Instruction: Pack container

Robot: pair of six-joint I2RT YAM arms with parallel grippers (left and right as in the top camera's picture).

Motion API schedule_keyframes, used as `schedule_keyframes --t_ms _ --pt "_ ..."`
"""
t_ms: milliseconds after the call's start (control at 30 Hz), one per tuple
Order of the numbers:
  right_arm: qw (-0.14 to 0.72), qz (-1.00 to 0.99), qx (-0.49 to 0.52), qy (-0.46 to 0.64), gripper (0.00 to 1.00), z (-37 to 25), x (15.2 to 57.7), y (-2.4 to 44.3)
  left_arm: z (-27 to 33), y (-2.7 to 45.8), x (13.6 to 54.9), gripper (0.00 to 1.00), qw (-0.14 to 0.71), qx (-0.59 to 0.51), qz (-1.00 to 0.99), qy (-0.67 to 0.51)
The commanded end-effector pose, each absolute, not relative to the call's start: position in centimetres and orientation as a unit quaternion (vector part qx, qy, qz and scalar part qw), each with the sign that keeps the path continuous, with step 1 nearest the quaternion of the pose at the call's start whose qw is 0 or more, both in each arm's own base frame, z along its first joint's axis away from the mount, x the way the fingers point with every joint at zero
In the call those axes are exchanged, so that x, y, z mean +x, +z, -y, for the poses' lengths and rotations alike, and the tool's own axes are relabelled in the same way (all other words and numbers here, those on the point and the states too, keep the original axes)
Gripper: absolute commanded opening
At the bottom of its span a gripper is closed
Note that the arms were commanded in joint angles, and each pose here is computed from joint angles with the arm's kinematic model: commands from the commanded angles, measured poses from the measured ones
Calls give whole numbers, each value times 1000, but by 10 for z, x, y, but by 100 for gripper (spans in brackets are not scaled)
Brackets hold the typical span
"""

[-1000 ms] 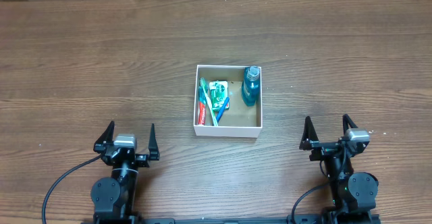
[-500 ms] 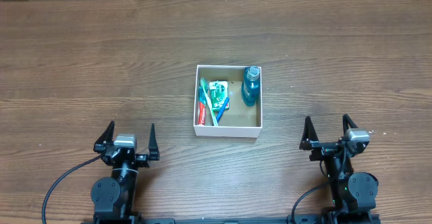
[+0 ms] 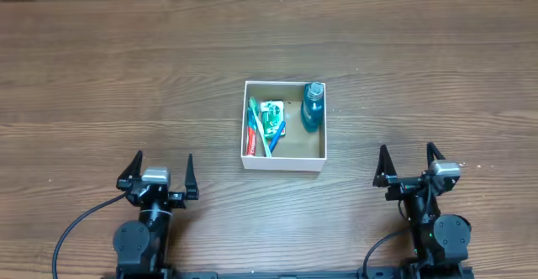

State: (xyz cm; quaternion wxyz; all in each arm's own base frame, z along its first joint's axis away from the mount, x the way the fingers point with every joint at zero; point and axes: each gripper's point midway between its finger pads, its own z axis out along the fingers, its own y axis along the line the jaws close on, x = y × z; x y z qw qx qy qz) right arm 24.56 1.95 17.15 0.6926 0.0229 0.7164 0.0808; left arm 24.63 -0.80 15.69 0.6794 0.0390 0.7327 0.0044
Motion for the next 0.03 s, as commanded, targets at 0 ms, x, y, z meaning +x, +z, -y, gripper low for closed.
schedule_keyframes --t_ms 0 --pt "694 -715 22 79 100 -19 246 170 11 156 246 100 680 52 -731 8"
